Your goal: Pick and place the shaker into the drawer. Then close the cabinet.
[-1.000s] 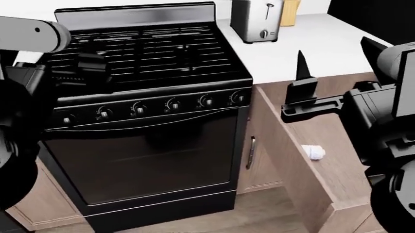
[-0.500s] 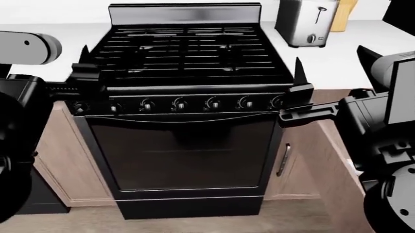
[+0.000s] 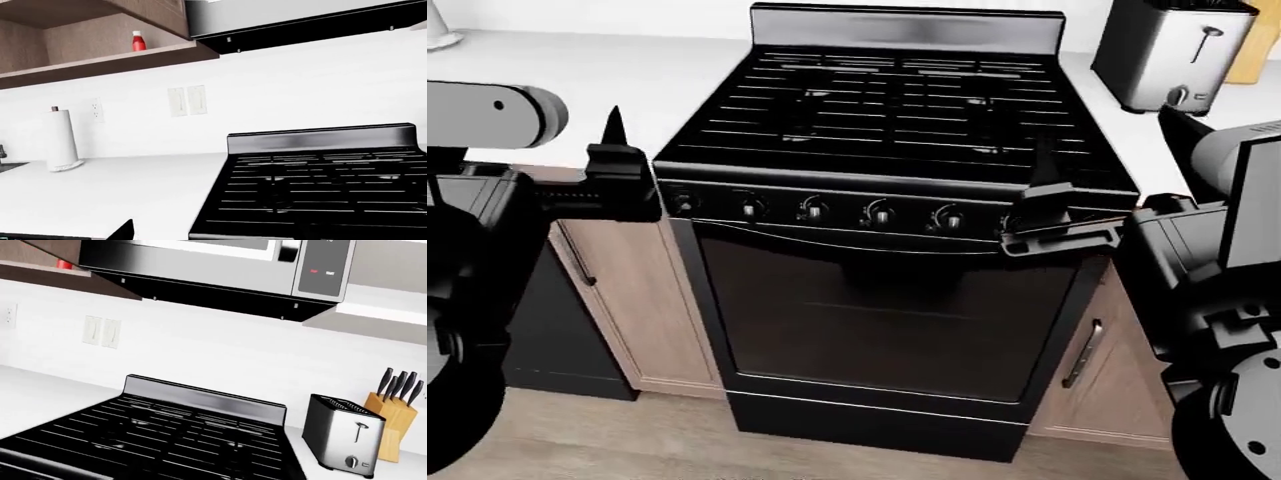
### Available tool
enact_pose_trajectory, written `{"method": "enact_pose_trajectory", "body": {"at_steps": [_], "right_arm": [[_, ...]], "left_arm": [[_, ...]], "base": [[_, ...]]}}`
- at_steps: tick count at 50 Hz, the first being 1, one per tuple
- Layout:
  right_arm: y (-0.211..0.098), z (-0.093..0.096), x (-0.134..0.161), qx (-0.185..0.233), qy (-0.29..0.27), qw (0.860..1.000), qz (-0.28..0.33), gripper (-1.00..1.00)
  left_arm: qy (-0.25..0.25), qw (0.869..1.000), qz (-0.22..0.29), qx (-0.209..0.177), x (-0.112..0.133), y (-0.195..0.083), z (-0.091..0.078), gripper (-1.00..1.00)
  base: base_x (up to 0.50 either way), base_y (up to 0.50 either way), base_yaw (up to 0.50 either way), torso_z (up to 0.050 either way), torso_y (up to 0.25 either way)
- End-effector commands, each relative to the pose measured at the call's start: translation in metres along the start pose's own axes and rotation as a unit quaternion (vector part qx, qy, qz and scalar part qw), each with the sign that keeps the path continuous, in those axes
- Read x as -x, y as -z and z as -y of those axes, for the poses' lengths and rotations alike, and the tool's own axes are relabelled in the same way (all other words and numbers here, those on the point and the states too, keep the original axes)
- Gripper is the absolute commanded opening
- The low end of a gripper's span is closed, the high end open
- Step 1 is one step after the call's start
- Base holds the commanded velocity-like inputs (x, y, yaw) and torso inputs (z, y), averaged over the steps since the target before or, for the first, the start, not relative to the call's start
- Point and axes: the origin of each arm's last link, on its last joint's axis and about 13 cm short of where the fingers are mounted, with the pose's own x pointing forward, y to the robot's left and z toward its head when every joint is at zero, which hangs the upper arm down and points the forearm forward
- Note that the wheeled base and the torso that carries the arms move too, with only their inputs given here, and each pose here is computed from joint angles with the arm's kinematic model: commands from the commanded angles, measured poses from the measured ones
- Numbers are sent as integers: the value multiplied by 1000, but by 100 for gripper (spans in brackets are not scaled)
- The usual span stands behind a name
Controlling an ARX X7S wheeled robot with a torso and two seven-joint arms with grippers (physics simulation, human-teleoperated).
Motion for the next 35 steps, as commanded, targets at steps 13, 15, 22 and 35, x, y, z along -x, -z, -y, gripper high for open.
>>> {"method": "enact_pose_trajectory", "body": {"at_steps": [13,15,22,35], "right_arm": [[3,-1,3,-1,-1,1000,-6,100],[3,-1,3,2,1,1000,-6,100],[6,1,4,2,13,1000,-4,100],[7,1,6,-6,13,1000,1,100]], "left_arm": [[3,1000,-3,1,1,2,1,100],[3,1000,-3,1,1,2,1,100],[2,1000,-3,2,1,2,2,100],[5,1000,-5,2,2,4,3,100]], "base": [[-2,9,308,0,0],[-9,48,0,0,0],[-88,492,0,0,0],[-88,492,0,0,0]]}}
